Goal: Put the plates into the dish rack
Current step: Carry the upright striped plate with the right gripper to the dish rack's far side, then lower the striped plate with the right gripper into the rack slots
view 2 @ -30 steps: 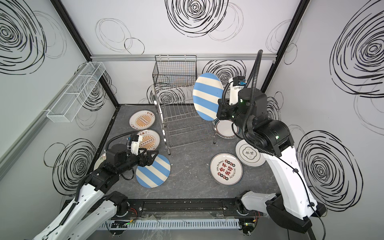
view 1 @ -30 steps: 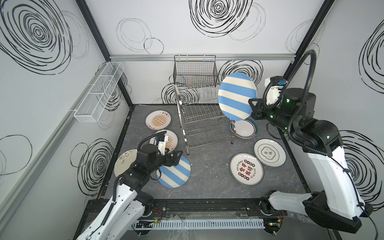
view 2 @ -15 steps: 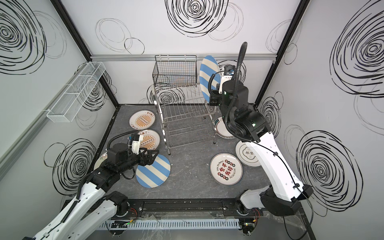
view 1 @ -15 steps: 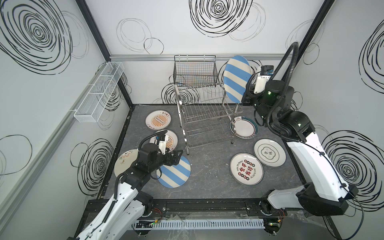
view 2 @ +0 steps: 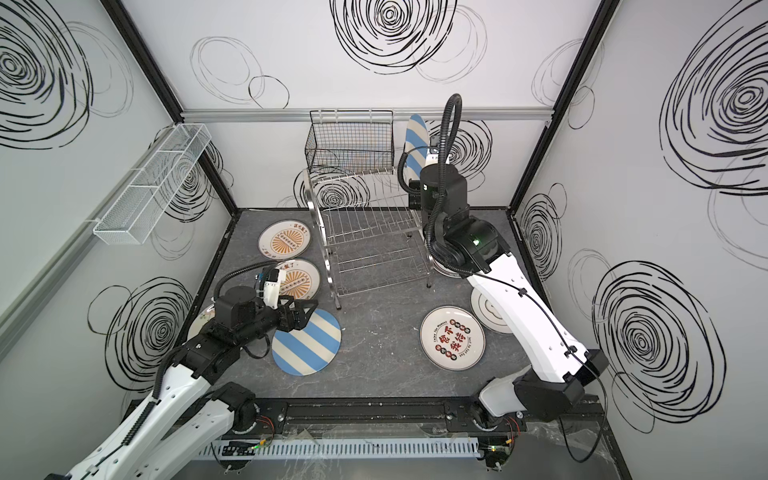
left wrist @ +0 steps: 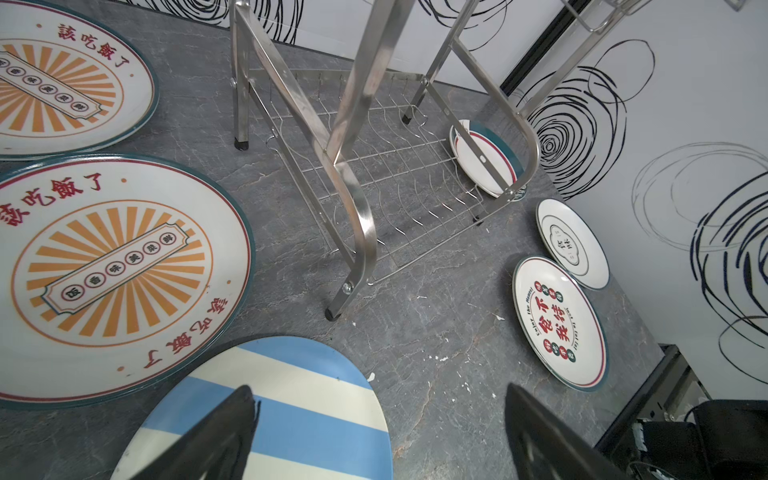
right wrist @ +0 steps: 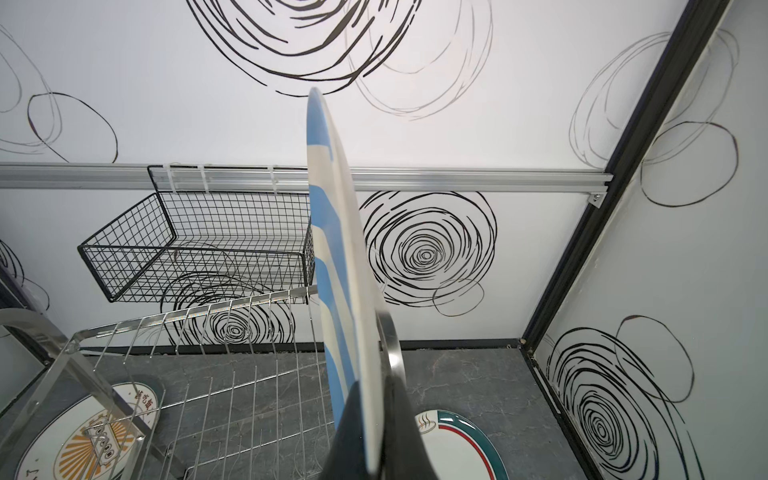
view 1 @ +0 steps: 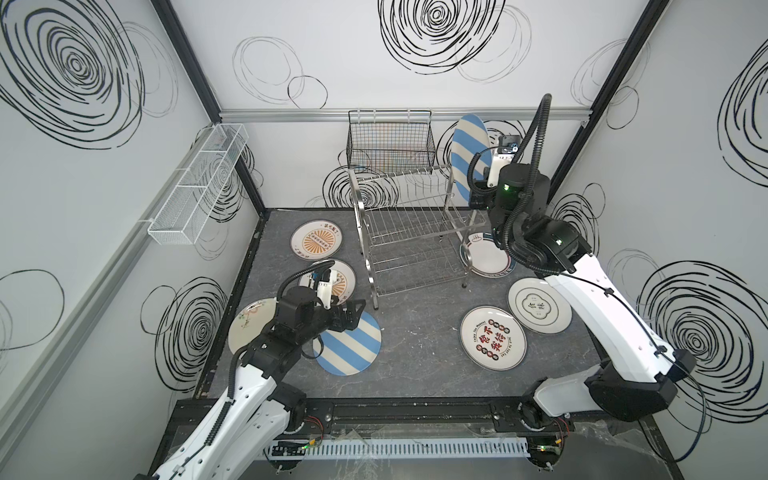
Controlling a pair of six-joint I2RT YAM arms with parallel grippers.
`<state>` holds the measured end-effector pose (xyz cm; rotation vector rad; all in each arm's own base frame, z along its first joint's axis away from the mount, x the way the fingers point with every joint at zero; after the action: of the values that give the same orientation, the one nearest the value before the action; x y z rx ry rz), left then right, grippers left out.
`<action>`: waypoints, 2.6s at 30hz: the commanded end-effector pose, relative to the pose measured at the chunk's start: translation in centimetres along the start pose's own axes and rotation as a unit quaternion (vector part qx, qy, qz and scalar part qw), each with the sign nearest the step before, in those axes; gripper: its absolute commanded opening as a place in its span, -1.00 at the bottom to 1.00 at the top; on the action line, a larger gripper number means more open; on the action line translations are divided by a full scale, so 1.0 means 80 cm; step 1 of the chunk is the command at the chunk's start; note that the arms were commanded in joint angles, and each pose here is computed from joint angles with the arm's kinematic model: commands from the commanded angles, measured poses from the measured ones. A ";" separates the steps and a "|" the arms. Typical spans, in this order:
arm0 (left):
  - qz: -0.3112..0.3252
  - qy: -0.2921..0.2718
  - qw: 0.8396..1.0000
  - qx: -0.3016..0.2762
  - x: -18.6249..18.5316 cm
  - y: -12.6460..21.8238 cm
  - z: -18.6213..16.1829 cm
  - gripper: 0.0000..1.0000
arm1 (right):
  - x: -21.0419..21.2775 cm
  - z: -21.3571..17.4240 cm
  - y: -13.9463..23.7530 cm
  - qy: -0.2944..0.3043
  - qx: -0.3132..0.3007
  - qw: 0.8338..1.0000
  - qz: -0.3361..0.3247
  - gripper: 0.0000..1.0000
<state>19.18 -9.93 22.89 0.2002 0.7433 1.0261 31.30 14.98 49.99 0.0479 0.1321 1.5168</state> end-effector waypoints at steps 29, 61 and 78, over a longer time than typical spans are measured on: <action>0.002 -0.004 1.000 -0.008 0.004 -0.008 0.006 0.91 | 0.006 -0.030 -0.066 -0.013 0.004 1.000 -0.001 -1.00; 0.008 -0.001 1.000 -0.005 0.008 -0.010 0.005 0.91 | 0.022 -0.018 -0.071 -0.013 -0.013 1.000 0.016 -1.00; 0.004 0.000 1.000 0.002 0.007 -0.013 0.003 0.92 | 0.026 -0.055 -0.084 -0.003 0.015 1.000 0.006 -1.00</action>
<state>19.85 -9.91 21.84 0.2370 0.7825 1.0398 37.41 16.60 43.76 0.0892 0.2301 1.5457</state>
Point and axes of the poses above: each gripper's point midway between its finger pads, its own y axis back along the fingers, its own x axis along the line the jaws close on, z = x × y, the point moved 7 cm from there along y, back along the fingers, and after that the axes turned 3 degrees about y, right-handed, at the moved point
